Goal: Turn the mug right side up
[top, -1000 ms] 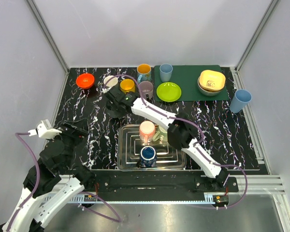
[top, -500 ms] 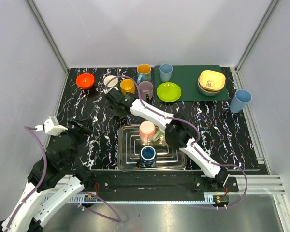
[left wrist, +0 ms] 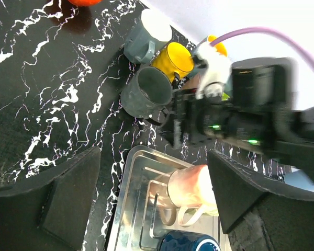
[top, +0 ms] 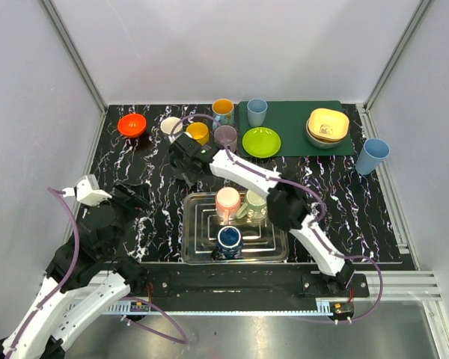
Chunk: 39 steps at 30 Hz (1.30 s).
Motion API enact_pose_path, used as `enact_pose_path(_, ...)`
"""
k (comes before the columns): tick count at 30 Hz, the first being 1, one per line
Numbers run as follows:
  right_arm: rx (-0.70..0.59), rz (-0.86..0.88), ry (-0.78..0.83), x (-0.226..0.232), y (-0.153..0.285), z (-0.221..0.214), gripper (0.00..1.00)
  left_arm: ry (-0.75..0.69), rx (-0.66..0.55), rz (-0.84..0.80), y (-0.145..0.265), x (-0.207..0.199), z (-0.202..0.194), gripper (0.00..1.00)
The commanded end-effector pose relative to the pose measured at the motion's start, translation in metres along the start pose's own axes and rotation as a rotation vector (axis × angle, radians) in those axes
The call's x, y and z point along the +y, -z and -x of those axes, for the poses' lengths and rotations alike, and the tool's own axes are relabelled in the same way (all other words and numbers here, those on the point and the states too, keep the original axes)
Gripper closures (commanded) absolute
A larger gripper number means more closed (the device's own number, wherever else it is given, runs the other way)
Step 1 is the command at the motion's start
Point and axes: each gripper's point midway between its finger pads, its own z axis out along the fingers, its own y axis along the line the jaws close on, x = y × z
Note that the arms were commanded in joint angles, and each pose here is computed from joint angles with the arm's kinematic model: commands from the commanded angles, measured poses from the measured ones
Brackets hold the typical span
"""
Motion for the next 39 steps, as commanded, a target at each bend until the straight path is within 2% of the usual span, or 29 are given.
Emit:
enact_pose_path(1,-0.339,0.092,-0.111,-0.01,0.166,0.083,0.33,-0.065,0.042,-0.064,-0.006,-0.014,-0.011,0.14)
enact_pose_path(2,-0.417,0.105,-0.144,-0.022,0.213,0.093,0.32,-0.083,0.066,-0.069,-0.01,-0.016,-0.018,0.14)
enact_pose_path(4,-0.463,0.066,-0.167,-0.046,0.256,0.084,0.3,-0.12,0.142,-0.134,-0.015,-0.027,-0.04,0.14)
enact_pose_path(5,-0.471,0.047,-0.173,-0.055,0.266,0.077,0.3,-0.145,0.224,-0.182,-0.017,-0.036,-0.06,0.15)
enact_pose_path(7,-0.49,-0.004,-0.195,-0.078,0.29,0.052,0.3,-0.179,0.311,-0.266,-0.021,-0.049,-0.087,0.17)
enact_pose_path(8,-0.506,-0.029,-0.212,-0.087,0.295,0.045,0.29,-0.221,0.414,-0.368,-0.019,-0.062,-0.115,0.19)
enact_pose_path(10,-0.5,-0.055,-0.233,-0.102,0.304,0.012,0.29,-0.284,0.538,-0.487,-0.009,-0.075,-0.146,0.22)
enact_pose_path(11,-0.503,-0.075,-0.245,-0.109,0.306,0.003,0.29,-0.353,0.632,-0.526,-0.004,-0.075,-0.168,0.23)
enact_pose_path(13,-0.507,-0.09,-0.269,-0.12,0.312,-0.021,0.29,-0.465,0.74,-0.554,0.011,-0.076,-0.196,0.25)
enact_pose_path(17,-0.527,-0.104,-0.301,-0.131,0.319,-0.044,0.29,-0.667,0.804,-0.629,0.034,-0.085,-0.213,0.24)
enact_pose_path(23,-0.523,-0.113,-0.3,-0.136,0.318,-0.058,0.28,-0.864,0.925,-0.636,0.039,-0.08,-0.252,0.23)
enact_pose_path(31,-0.52,-0.11,-0.298,-0.138,0.319,-0.068,0.28,-0.961,1.038,-0.612,0.039,-0.065,-0.274,0.27)
enact_pose_path(39,-0.496,-0.097,-0.292,-0.132,0.308,-0.07,0.28,-0.963,1.1,-0.618,0.048,-0.057,-0.278,0.29)
